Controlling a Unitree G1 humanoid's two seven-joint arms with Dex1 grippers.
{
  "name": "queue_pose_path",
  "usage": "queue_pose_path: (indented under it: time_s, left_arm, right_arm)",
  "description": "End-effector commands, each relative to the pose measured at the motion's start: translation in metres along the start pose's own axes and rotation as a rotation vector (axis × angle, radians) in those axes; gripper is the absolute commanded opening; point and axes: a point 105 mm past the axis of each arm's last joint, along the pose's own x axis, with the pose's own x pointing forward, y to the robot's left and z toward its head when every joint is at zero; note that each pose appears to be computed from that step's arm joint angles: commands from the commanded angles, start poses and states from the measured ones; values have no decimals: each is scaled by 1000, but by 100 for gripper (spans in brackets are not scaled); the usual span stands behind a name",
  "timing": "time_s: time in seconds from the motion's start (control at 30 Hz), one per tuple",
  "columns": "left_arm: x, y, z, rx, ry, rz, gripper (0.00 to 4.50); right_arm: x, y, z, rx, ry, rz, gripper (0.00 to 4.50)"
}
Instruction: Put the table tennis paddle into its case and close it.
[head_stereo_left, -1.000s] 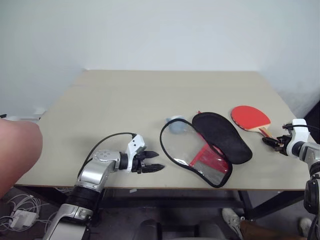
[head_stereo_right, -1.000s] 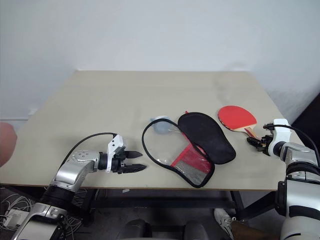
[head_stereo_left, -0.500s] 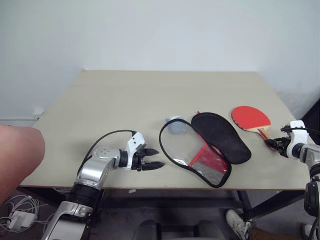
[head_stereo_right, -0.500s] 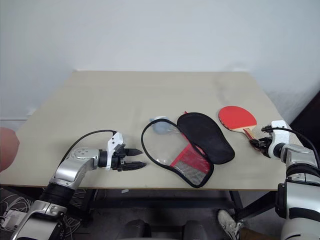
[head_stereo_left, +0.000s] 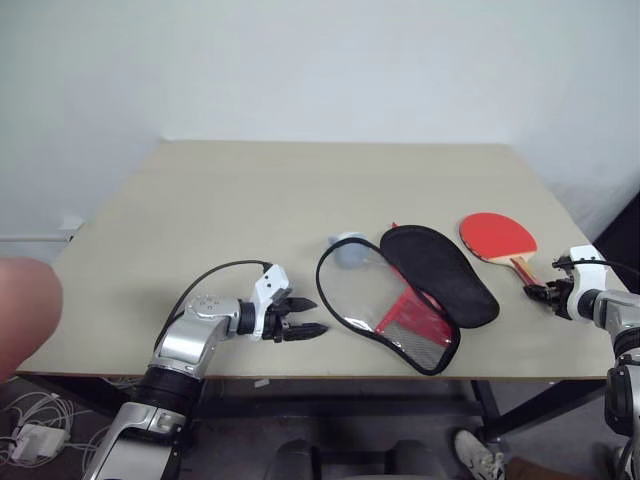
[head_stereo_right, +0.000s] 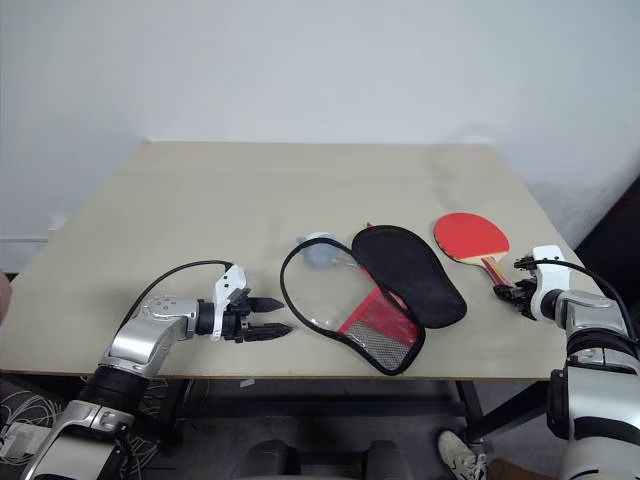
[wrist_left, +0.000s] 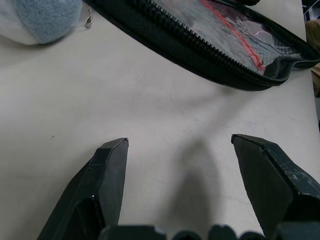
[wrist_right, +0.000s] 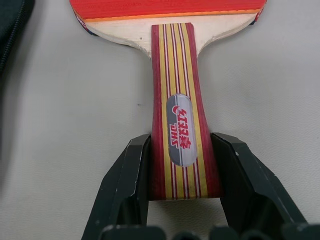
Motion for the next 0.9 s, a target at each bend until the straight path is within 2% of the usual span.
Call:
queue_pose_path:
  time_s: [0.03,0.2,0.33,0.73,0.9]
  left_arm:
    - [-1,2,14,41,-29,7,351]
    - [3,1,14,40,-29,-7,351]
    - [7,0,14,38,-26,-21,351]
    - [17,-2,17,48,-20,-59,351]
    - [20,-2,18,50,-19,-68,351]
  right_arm:
    - [2,8,1,14,-7,57,157]
    - [-16,2,43,19,-177,58,157]
    - [-33,13,64,11,-279,93,157]
    - [-50,87,60,-53,-324,213,157]
    - [-53,108,54,-35,-337,256,157]
